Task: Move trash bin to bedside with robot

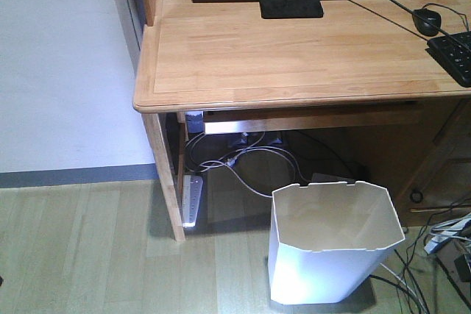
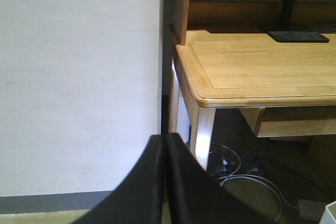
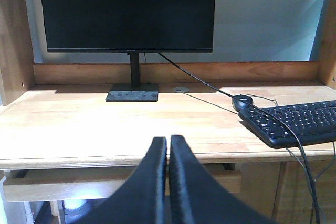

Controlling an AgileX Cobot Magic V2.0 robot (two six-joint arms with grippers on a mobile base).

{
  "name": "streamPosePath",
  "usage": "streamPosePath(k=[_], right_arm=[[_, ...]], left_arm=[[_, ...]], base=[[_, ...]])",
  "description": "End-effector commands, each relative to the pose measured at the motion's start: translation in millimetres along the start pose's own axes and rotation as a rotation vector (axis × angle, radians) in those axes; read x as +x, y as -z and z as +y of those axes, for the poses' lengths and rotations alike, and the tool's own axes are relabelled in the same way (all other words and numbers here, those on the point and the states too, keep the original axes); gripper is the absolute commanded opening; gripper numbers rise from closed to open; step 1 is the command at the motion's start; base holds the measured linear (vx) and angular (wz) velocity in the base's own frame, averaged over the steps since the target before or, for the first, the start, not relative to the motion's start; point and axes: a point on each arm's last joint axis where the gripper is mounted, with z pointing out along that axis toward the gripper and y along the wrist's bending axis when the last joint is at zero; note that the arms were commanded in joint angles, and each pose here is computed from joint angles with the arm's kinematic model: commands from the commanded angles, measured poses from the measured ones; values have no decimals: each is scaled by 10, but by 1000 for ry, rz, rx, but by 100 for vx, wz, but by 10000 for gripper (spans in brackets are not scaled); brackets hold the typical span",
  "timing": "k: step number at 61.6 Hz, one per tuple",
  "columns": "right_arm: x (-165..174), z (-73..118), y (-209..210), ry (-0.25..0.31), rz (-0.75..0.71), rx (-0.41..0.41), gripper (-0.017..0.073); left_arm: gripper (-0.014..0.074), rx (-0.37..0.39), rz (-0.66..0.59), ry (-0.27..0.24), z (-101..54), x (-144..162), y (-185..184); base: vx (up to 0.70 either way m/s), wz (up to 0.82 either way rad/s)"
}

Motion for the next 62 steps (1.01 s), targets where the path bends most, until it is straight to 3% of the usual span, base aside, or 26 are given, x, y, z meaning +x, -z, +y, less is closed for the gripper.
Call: streamPosePath(k=[1,62], right_arm=[[-7,2,2,8,-60,0,-10],[-29,4,4,8,-82,-1,-10]], left_arm=[[-6,10,-55,16,-1,20,-16],[-6,10,-56,16,-1,20,-16]], base=[[0,0],[0,0]])
